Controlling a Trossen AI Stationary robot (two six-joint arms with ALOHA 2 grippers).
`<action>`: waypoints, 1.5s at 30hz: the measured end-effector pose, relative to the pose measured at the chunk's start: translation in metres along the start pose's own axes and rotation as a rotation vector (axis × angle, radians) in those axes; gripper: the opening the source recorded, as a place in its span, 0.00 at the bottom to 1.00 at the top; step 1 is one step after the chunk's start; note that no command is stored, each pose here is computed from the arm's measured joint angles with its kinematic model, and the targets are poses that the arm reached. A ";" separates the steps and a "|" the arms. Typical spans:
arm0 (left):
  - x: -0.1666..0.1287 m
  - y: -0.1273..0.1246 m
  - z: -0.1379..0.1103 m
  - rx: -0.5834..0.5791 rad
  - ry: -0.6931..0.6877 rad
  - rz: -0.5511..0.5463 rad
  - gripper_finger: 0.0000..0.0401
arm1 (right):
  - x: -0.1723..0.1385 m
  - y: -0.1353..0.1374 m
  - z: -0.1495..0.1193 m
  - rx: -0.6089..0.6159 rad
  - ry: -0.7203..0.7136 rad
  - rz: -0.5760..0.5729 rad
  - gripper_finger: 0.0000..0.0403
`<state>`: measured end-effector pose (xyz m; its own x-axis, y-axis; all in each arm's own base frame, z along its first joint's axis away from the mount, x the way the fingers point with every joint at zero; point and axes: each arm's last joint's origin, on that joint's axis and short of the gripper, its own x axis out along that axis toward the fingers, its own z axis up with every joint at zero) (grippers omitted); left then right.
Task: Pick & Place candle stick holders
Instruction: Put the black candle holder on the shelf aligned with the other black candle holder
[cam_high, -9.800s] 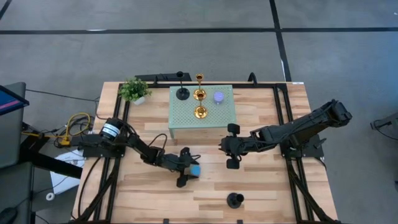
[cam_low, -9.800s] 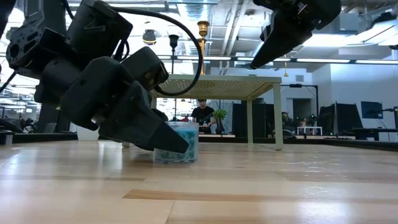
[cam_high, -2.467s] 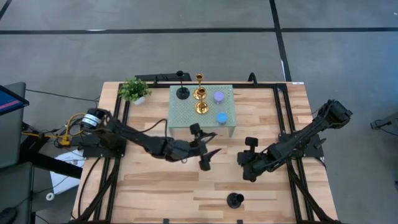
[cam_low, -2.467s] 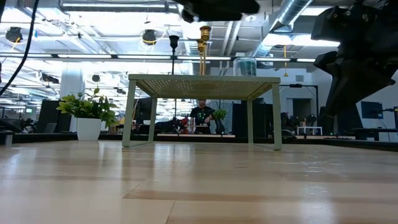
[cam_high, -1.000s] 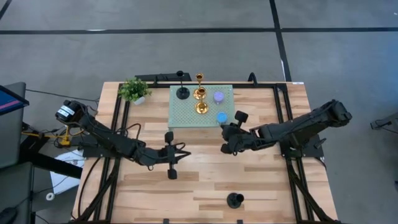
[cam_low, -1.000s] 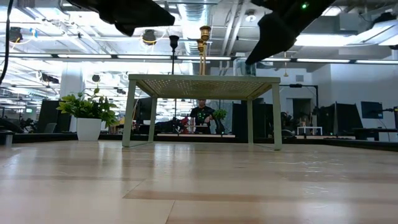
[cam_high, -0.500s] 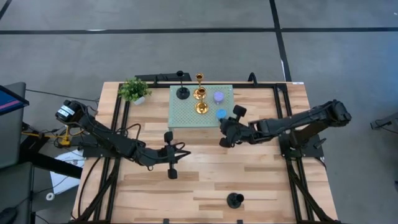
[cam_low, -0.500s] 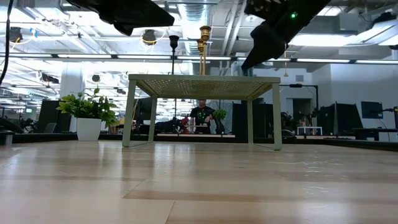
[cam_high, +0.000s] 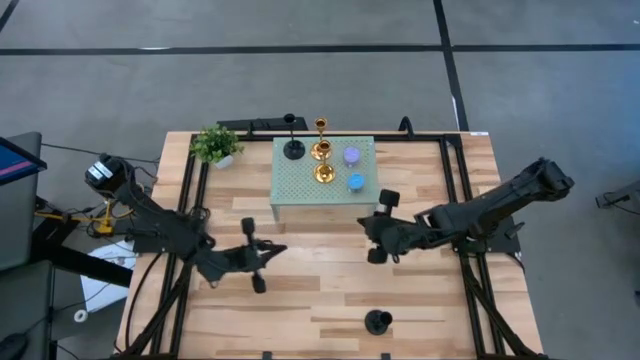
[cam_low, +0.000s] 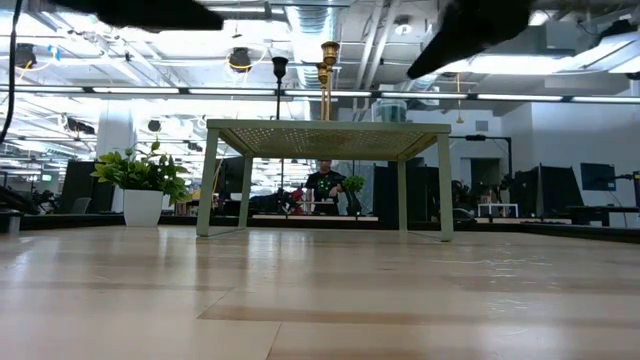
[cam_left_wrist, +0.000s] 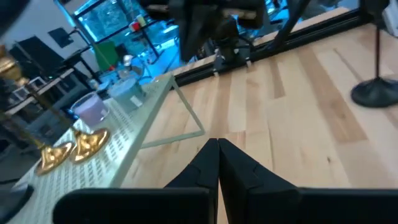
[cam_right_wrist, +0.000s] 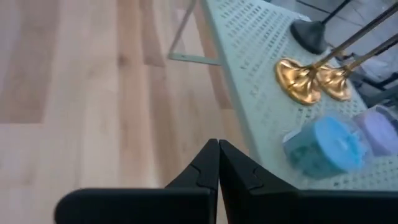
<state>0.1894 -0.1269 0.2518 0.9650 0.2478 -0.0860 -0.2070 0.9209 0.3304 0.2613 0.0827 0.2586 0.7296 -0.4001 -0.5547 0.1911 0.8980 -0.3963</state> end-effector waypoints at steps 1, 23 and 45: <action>-0.006 0.003 -0.005 -0.011 -0.006 -0.010 0.01 | -0.004 0.001 -0.001 0.011 0.003 0.009 0.00; -0.057 0.051 -0.090 -0.228 -0.286 -0.291 0.02 | -0.069 0.040 -0.111 0.250 -0.146 0.395 0.00; -0.057 0.050 -0.090 -0.225 -0.293 -0.313 0.02 | -0.084 0.071 -0.150 0.400 0.019 0.743 0.00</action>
<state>0.1093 -0.0676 0.1889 0.9846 -0.1171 0.1302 0.1021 0.9880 0.1163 0.1147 0.1527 0.1671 0.7470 0.3203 -0.5826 -0.1132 0.9247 0.3634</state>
